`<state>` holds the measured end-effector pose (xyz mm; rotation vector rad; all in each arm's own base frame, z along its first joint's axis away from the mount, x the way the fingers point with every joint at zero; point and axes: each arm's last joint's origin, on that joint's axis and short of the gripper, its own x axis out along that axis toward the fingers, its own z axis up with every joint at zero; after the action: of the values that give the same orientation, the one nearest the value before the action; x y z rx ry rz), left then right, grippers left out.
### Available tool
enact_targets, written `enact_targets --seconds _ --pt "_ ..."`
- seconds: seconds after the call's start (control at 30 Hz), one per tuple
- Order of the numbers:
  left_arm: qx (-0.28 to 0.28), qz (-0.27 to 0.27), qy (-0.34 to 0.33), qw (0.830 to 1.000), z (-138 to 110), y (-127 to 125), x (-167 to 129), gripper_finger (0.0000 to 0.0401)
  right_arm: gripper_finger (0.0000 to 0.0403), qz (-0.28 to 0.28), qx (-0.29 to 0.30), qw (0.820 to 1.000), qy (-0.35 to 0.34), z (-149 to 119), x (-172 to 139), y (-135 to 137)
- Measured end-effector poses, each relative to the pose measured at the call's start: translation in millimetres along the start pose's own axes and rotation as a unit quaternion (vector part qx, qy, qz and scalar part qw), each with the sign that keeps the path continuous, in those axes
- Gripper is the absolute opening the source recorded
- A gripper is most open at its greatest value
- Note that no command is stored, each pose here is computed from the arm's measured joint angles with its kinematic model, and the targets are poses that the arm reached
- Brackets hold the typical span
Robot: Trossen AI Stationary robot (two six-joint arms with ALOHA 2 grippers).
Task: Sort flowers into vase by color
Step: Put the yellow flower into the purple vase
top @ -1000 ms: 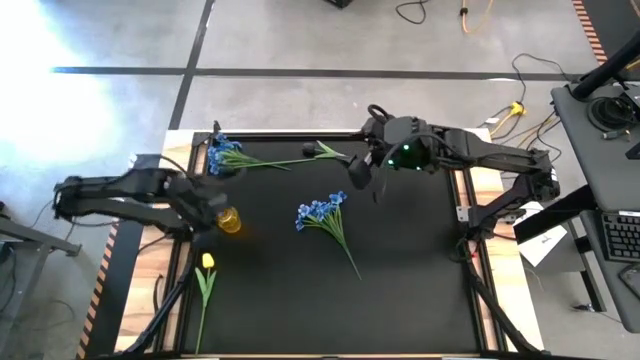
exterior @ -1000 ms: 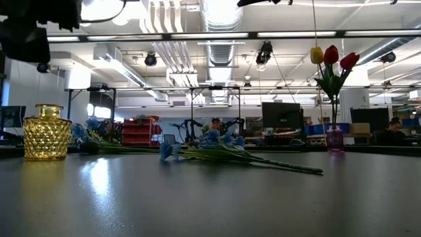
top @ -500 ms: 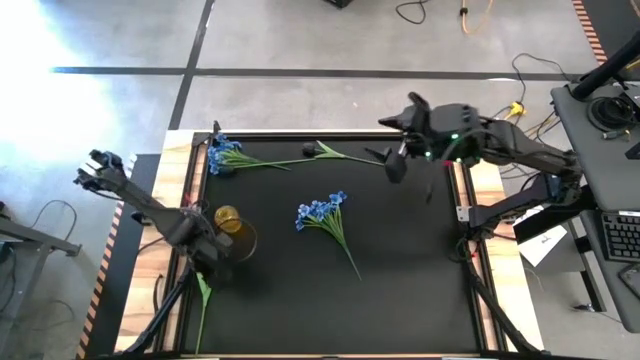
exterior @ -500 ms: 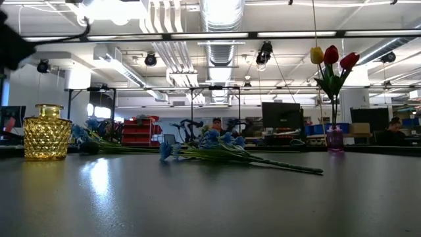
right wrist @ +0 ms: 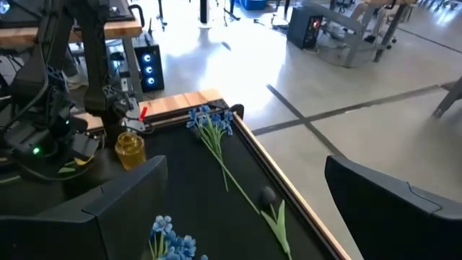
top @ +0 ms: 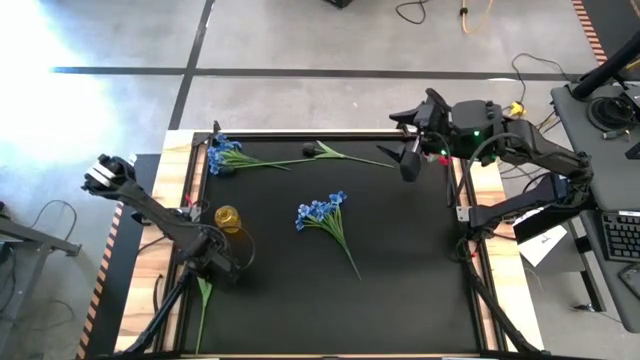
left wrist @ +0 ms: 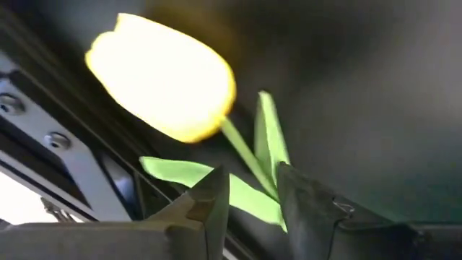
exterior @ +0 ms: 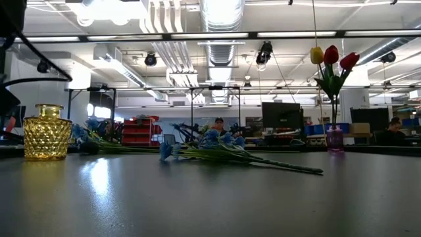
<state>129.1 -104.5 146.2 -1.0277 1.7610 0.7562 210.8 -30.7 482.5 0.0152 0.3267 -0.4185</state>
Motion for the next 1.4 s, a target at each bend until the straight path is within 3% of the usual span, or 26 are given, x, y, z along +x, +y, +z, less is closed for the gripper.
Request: enact_targets --seconds 0.13,0.3,0.4,0.57,0.67,0.77,0.87,1.1,1.17,1.27,1.4 --pt "-0.019 0.015 0.003 1.000 3.6 4.8 7.1 0.0075 0.0368 0.000 -0.001 1.000 0.001 -0.2 0.0 0.0" --pt "-0.023 -0.015 -0.017 0.999 8.1 3.7 14.4 0.0015 0.0368 0.000 -0.006 1.000 -0.001 0.1 -0.3 -0.1" --pt "-0.026 -0.025 -0.019 0.999 8.8 3.7 14.2 0.0007 0.0368 0.000 -0.004 1.000 -0.004 0.5 -3.4 -1.1" --pt "0.021 -0.070 -0.083 0.994 -3.5 -7.1 -23.0 0.0001 0.0368 0.001 0.003 1.000 -0.013 1.6 -10.8 -3.4" --pt "0.052 -0.150 -0.152 0.976 -12.2 -14.3 -57.6 0.0000 0.0368 0.006 0.004 1.000 -0.013 1.6 -11.5 -3.3" --pt "0.055 -0.231 -0.274 0.932 -12.5 -11.7 -93.5 0.0000 0.0368 0.049 0.005 0.999 0.004 -0.8 -4.3 1.5" --pt "0.063 -0.285 -0.389 0.874 -10.3 -2.2 -127.2 0.0000 0.0368 0.085 0.026 0.996 0.023 -2.9 9.5 8.2" --pt "0.152 -0.378 -0.598 0.691 -10.8 4.0 -197.1 0.0000 0.0368 0.151 0.037 0.985 0.070 -11.3 50.0 33.0" --pt "0.167 -0.395 -0.639 0.639 -11.0 1.8 -212.5 0.0000 0.0368 0.174 0.033 0.981 0.078 -14.1 62.3 45.8" --pt "0.185 -0.386 -0.695 0.578 -8.9 -3.5 -228.3 0.0000 0.0368 0.199 0.026 0.977 0.073 -16.9 77.9 67.5" --pt "0.202 -0.370 -0.746 0.516 -3.1 -12.1 -246.3 0.0000 0.0368 0.221 0.027 0.974 0.039 -16.7 99.3 91.5"
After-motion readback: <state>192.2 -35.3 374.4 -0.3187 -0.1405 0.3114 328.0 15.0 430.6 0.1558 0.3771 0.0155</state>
